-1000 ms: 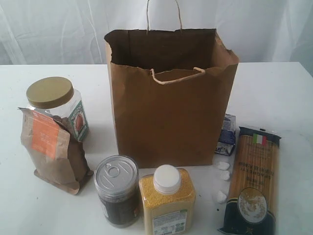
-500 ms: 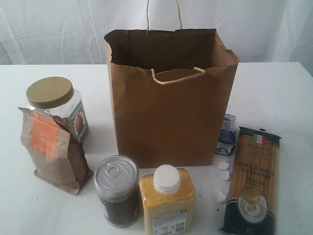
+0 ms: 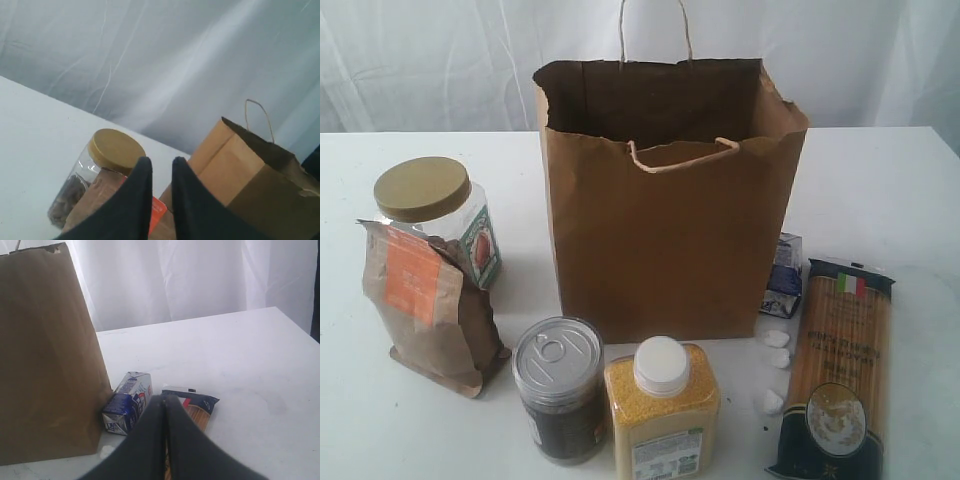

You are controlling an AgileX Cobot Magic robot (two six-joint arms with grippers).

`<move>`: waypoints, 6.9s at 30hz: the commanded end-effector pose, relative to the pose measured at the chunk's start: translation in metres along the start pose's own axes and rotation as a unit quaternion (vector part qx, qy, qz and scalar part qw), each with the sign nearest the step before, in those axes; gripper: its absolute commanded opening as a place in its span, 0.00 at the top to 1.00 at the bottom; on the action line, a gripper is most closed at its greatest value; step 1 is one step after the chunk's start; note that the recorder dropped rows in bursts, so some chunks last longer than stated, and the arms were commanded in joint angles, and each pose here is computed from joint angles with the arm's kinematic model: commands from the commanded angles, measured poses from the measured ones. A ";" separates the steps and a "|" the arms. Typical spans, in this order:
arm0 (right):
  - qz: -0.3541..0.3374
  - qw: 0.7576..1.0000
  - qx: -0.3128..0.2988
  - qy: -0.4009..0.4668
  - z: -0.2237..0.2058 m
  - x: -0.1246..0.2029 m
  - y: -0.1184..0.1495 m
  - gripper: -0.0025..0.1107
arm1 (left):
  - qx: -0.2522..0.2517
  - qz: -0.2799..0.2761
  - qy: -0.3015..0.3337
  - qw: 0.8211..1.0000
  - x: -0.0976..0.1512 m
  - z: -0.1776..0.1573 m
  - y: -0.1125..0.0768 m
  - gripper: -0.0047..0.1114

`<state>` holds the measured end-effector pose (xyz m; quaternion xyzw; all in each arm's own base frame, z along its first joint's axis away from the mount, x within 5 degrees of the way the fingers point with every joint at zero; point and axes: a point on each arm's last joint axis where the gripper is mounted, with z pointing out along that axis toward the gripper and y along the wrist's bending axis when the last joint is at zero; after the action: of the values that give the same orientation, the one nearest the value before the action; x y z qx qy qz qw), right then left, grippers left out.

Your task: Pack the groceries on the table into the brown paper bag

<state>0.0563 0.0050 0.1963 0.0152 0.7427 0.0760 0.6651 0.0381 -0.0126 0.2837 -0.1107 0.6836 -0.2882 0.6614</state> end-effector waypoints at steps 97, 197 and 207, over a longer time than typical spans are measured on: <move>-0.001 1.000 0.000 -0.007 0.000 -0.001 0.000 0.98 | -0.059 0.298 0.521 0.798 -0.030 0.311 -0.004 0.96; -0.001 1.000 0.000 -0.007 0.000 -0.001 0.000 0.98 | 0.327 0.353 0.450 0.752 -0.030 0.335 -0.207 0.96; -0.001 1.000 0.000 -0.007 0.000 -0.001 0.000 0.98 | 0.310 0.373 0.443 0.754 -0.026 0.321 -0.194 0.96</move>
<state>0.0563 0.0050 0.1963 0.0147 0.7427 0.0753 0.6652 0.3171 -0.2393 0.4167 0.5049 0.7670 -0.2270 0.3243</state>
